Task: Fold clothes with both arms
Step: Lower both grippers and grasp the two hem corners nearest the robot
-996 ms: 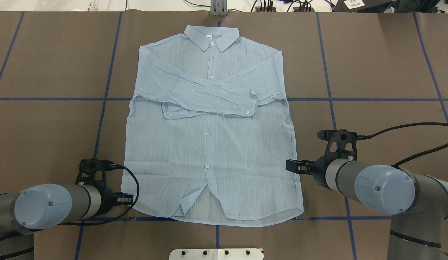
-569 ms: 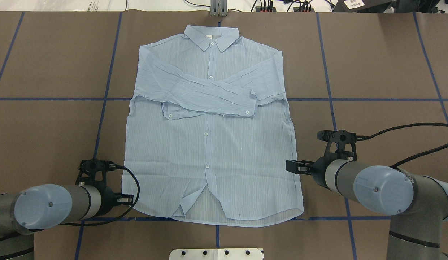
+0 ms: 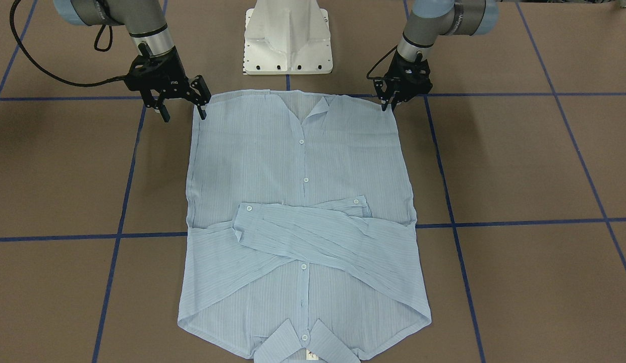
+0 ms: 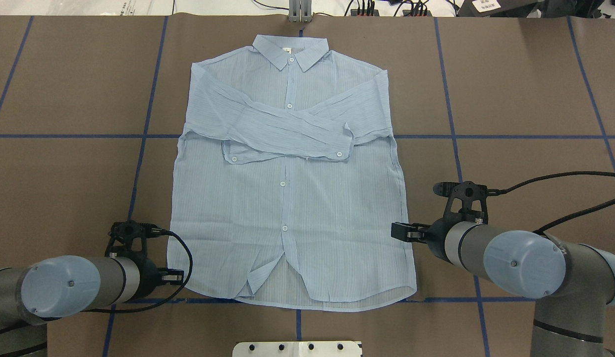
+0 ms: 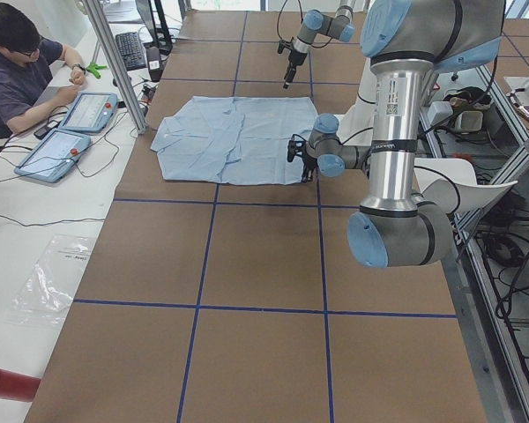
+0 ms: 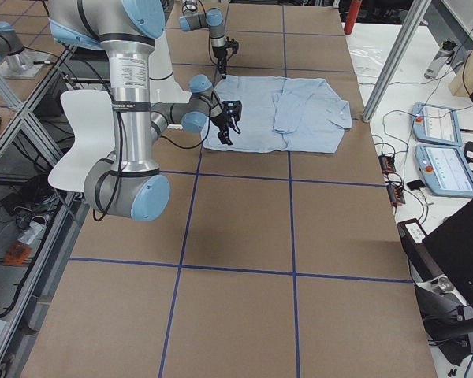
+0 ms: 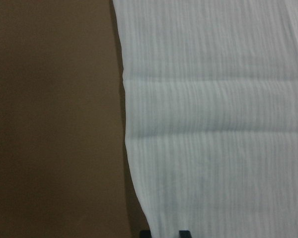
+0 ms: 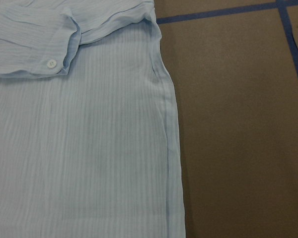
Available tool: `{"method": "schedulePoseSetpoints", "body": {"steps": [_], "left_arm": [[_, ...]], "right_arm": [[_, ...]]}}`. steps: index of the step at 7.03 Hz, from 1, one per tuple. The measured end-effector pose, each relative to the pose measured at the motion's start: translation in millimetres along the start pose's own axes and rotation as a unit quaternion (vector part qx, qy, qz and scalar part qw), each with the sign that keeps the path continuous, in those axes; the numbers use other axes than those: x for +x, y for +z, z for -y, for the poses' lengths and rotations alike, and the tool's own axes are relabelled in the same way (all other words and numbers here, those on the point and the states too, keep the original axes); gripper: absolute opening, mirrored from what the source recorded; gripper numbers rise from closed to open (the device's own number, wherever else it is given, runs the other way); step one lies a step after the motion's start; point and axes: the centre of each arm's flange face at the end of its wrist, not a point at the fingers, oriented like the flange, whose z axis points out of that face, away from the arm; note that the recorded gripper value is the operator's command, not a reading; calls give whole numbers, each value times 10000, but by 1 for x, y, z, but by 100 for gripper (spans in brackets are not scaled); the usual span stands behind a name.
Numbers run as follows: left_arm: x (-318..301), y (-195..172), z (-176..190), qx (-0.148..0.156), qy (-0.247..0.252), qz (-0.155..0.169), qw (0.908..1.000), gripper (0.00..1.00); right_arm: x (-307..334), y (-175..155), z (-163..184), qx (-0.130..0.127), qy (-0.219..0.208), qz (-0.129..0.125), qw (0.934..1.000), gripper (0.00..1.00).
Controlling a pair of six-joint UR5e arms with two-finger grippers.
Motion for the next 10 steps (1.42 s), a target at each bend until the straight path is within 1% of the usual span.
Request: {"method": "schedulePoseSetpoints", "body": {"steps": [2, 3, 4, 5, 6, 7, 8, 10], "left_arm": [[0, 0, 0, 43, 7, 11, 10000, 0], [2, -1, 2, 130, 9, 3, 9999, 0], [7, -2, 4, 187, 8, -32, 9998, 0], [10, -4, 5, 217, 5, -66, 9997, 0], [12, -5, 6, 234, 4, -96, 9997, 0], [14, -5, 7, 282, 3, -111, 9995, 0], [15, -6, 7, 364, 11, -112, 9993, 0], [19, -9, 3, 455, 42, -151, 9988, 0]], "right_arm": [[1, 0, -1, 4, -9, -5, 10000, 99], [2, 1, -1, 46, -17, -34, 10000, 95], [5, 3, -5, 107, -44, -86, 9999, 94], [7, 6, -16, 158, -120, -143, 9997, 86], [7, 14, -33, 192, -142, -209, 9995, 81], [6, 24, -52, 210, -51, -261, 9994, 71], [3, 29, -70, 235, -17, -271, 9994, 66], [2, 32, -93, 250, -94, -287, 9992, 61]]}}
